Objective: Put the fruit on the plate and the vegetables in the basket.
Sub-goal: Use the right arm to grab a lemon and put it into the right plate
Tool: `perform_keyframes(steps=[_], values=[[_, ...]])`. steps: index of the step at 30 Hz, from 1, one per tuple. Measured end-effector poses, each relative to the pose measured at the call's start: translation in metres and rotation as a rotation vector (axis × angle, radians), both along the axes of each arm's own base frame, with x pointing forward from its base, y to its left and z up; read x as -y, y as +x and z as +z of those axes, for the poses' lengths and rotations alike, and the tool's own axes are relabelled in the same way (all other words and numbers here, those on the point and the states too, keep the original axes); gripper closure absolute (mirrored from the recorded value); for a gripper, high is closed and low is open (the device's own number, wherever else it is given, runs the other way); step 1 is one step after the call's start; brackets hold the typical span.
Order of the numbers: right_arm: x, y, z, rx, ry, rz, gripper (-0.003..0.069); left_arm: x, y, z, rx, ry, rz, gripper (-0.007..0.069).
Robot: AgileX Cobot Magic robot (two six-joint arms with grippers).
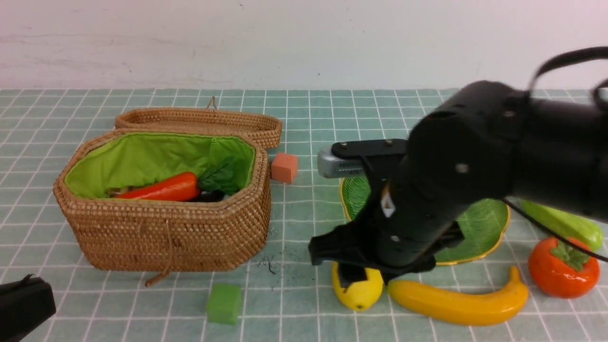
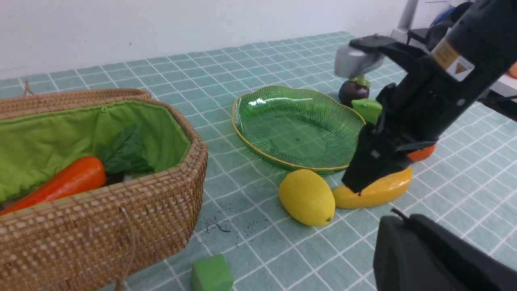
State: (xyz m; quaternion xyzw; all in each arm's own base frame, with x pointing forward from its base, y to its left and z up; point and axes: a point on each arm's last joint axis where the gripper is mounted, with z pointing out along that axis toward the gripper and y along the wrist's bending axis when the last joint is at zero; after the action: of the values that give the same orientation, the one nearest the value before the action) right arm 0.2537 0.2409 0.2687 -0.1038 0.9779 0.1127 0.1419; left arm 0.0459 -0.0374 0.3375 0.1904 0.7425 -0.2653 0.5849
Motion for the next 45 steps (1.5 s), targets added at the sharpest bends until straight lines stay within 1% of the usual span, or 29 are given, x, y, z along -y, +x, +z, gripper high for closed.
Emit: perform_keyframes(steps=[3, 6, 11, 17, 21, 23, 27, 36, 42, 45], values=[[-0.007, 0.015, -0.017, -0.015, -0.034, -0.028, 0.0008, 0.0, 0.0, 0.001, 0.004, -0.004, 0.0, 0.0638], [-0.01, 0.029, -0.033, -0.031, -0.066, -0.055, -0.0019, 0.0, 0.0, 0.001, 0.005, -0.004, 0.0, 0.0638], [-0.011, 0.045, -0.056, -0.071, -0.101, -0.084, -0.0012, 0.0, 0.0, 0.001, 0.007, -0.003, 0.0, 0.0638], [-0.014, 0.049, -0.074, -0.099, -0.126, -0.087, 0.0001, 0.0, 0.0, 0.001, 0.008, -0.004, 0.0, 0.0638], [-0.018, 0.053, -0.086, -0.107, -0.131, -0.088, 0.0029, 0.0, 0.0, 0.001, 0.008, -0.004, 0.0, 0.0638], [-0.019, 0.053, -0.09, -0.11, -0.131, -0.089, 0.0064, 0.0, 0.0, 0.001, 0.008, -0.004, 0.0, 0.0638], [-0.02, 0.055, -0.089, -0.092, -0.11, -0.091, 0.0106, 0.0, 0.0, 0.001, 0.008, -0.004, 0.0, 0.0638], [-0.021, 0.056, -0.09, -0.085, -0.103, -0.091, 0.0106, 0.0, 0.0, 0.0, 0.003, 0.0, 0.0, 0.0638], [-0.02, 0.053, -0.089, -0.102, -0.126, -0.068, 0.0106, 0.0, 0.0, 0.0, 0.003, 0.0, 0.0, 0.0638], [-0.024, 0.043, -0.07, -0.086, -0.111, -0.045, 0.0106, 0.0, 0.0, 0.0, 0.003, 0.0, 0.0, 0.0638]])
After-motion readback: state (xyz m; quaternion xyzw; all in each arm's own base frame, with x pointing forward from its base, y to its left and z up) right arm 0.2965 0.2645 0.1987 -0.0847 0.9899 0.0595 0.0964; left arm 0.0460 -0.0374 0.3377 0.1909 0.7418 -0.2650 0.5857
